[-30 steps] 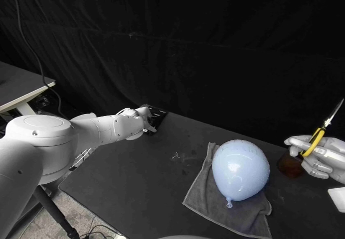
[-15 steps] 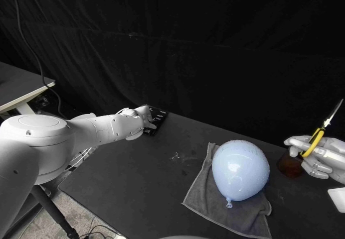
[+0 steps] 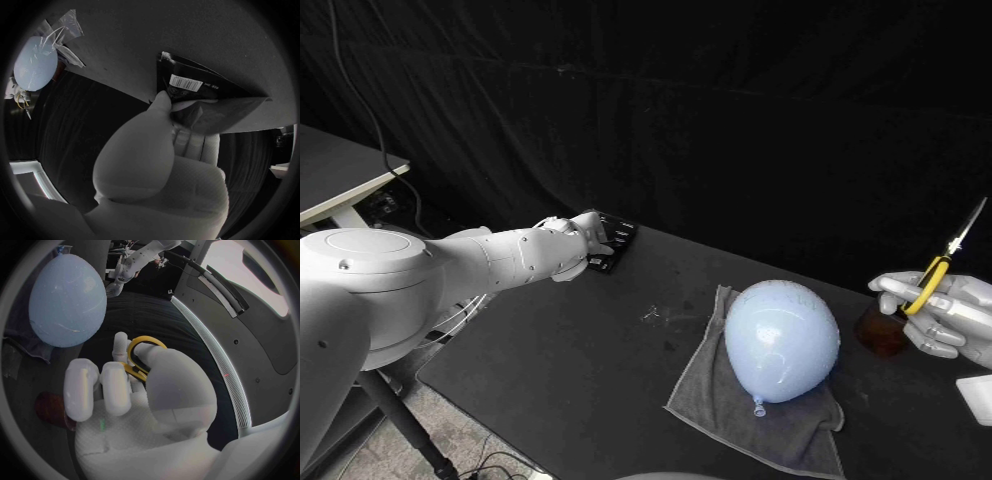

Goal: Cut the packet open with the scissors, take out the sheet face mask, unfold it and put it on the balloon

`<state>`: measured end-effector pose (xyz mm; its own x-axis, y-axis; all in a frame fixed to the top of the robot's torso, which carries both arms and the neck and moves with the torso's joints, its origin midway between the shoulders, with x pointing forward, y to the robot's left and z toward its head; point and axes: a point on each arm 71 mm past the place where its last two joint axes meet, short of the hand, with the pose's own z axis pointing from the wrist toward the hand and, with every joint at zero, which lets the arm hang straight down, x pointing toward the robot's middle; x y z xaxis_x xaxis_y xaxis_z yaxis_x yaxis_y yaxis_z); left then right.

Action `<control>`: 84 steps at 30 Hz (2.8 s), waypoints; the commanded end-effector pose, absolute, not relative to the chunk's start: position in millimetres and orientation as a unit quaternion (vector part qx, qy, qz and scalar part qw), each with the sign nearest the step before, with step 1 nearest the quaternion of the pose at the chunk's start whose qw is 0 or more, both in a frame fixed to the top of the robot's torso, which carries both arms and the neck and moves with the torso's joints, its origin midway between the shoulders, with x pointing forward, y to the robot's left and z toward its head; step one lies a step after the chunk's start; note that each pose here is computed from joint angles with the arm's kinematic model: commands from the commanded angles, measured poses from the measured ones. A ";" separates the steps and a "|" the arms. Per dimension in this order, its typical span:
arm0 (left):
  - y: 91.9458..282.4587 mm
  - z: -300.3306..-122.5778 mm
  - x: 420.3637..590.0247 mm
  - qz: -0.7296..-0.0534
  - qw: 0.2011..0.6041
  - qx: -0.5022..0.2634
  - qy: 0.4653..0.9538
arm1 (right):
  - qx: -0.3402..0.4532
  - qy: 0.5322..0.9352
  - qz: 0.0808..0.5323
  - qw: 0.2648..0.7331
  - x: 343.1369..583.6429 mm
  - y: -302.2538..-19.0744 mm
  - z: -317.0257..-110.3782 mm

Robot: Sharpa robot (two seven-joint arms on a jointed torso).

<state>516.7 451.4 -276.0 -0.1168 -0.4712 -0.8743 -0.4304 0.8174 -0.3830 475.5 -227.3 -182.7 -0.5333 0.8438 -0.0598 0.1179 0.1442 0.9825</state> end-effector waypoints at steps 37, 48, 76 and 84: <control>444.7 -285.8 509.0 -0.127 0.523 -0.406 0.738 | 0.342 0.686 0.550 0.331 476.8 -227.6 -183.9; 441.7 -284.8 507.3 -0.143 0.519 -0.401 0.741 | 0.342 0.687 0.549 0.332 477.1 -228.6 -184.7; 436.2 -233.2 502.2 -0.193 0.634 -0.297 0.687 | 0.343 0.687 0.546 0.336 477.7 -231.1 -185.5; 436.3 -220.8 502.4 -0.166 0.657 -0.257 0.689 | 0.343 0.687 0.546 0.335 478.2 -230.4 -187.3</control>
